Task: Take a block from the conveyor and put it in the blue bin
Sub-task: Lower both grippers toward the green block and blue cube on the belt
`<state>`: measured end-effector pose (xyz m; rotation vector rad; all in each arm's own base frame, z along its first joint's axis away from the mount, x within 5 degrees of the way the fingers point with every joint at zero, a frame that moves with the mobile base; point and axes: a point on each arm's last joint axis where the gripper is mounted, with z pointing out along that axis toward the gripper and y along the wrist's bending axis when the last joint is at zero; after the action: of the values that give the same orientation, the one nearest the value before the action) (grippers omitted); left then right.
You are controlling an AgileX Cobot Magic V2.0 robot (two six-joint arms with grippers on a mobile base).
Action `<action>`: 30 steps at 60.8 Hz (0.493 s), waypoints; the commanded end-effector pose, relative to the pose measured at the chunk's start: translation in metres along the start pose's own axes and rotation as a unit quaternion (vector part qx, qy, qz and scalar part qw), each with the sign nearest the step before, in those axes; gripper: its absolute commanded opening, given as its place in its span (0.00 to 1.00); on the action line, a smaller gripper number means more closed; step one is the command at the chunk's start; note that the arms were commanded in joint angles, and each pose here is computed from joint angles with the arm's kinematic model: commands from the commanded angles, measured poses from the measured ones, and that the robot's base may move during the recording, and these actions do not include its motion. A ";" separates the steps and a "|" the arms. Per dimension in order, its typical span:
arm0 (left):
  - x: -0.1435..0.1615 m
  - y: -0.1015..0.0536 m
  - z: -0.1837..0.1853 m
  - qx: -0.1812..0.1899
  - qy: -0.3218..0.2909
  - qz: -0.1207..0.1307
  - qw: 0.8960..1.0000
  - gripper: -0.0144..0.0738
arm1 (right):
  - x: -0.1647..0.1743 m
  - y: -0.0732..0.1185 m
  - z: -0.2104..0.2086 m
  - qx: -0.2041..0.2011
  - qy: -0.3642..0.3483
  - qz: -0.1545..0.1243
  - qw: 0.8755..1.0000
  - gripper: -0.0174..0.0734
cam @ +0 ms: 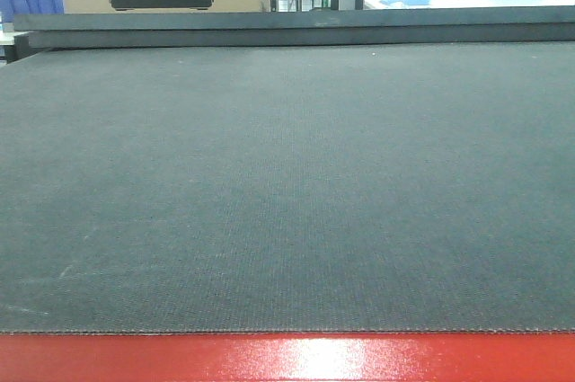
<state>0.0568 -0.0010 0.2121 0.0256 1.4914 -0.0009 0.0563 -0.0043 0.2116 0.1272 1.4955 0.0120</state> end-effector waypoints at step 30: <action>-0.102 0.002 -0.022 -0.002 -0.043 -0.001 0.999 0.04 | -0.092 0.009 -0.022 -0.009 -0.104 -0.008 0.994 0.01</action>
<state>0.0352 -0.0008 0.2867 0.0253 1.3863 -0.0020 0.0392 -0.0028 0.2780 0.1099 1.3196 0.0141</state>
